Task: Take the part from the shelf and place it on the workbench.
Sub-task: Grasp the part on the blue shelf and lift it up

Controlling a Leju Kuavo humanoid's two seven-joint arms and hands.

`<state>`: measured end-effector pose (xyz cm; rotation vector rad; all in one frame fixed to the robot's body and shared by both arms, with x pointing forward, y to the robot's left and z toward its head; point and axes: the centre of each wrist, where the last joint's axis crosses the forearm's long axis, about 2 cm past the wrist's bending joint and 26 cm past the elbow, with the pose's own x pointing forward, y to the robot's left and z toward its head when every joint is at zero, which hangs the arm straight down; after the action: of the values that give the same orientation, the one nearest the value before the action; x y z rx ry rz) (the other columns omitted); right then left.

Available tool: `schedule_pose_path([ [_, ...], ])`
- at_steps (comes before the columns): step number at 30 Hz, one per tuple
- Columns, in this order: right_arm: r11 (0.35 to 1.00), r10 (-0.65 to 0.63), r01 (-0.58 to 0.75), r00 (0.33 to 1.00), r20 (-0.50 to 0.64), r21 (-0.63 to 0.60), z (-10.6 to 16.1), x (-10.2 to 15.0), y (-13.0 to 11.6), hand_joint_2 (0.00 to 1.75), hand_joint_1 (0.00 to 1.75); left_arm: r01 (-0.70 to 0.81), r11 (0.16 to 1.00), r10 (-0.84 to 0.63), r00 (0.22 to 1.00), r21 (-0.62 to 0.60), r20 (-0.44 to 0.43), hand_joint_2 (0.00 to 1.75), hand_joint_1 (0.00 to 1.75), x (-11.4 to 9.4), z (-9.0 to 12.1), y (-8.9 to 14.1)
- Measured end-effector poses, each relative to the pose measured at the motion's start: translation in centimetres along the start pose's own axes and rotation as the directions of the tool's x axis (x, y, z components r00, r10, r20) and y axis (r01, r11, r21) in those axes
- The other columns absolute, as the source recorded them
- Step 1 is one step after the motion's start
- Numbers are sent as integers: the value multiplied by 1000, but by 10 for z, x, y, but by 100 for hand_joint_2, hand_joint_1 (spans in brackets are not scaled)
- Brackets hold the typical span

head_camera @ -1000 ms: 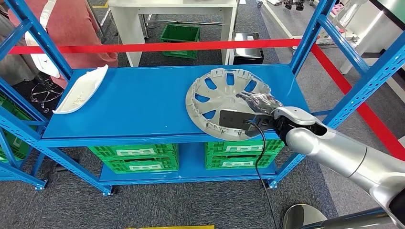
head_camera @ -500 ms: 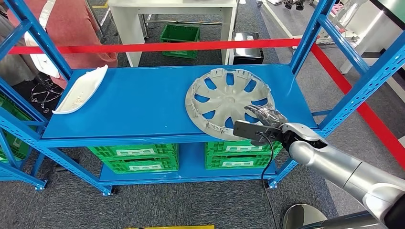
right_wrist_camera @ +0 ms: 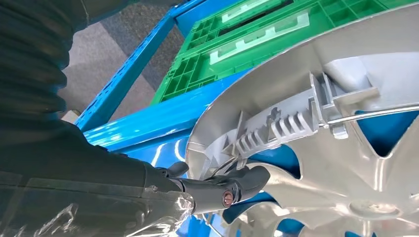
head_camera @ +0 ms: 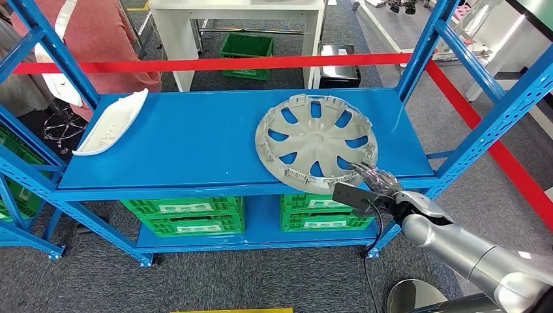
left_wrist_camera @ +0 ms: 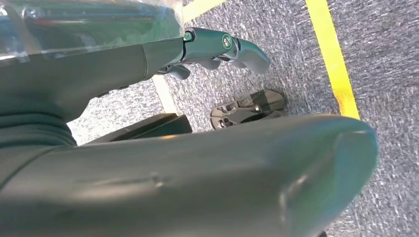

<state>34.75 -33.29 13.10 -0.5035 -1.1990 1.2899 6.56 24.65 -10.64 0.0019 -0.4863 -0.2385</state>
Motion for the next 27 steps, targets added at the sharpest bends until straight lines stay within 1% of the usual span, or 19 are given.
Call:
schedule_pose_path([
  [5, 1000, 2, -2, 1000, -6, 6, 1, -3, 2, 175, 0, 9, 1000, -9, 1000, 0, -3, 0, 0, -1, 0, 2],
  [9, 999, 29, -28, 999, -24, 33, 1, -3, 2, 175, 0, 10, 1000, -10, 1000, -2, 0, 0, 0, -1, 0, 2],
  [12, 997, 61, -58, 997, -54, 54, 1, 4, -4, 175, 0, 6, 1000, -6, 1000, -2, 6, 0, 0, 0, 0, 2],
  [14, 994, 86, -81, 993, -78, 67, 1, 11, -11, 175, 0, 2, 1000, -2, 1000, -1, 10, 0, 0, 0, 0, 1],
  [17, 992, 115, -107, 986, -119, 72, 0, 29, -32, 175, 0, -8, 1000, 8, 1000, 3, 14, 0, 0, 0, 0, 1],
  [20, 991, 134, -129, 983, -123, 48, -1, 54, -65, 175, 0, -15, 1000, 15, 1000, 6, 20, 0, 0, 1, 0, 0],
  [25, 985, 170, -173, 982, -76, -27, 1, 99, -124, 175, 0, -30, 1000, 29, 999, 8, 40, 0, 0, 7, -2, -3],
  [27, 980, 188, -190, 981, -38, -54, 1, 117, -141, 175, 0, -34, 999, 33, 998, 6, 54, 0, 0, 12, -3, -5],
])
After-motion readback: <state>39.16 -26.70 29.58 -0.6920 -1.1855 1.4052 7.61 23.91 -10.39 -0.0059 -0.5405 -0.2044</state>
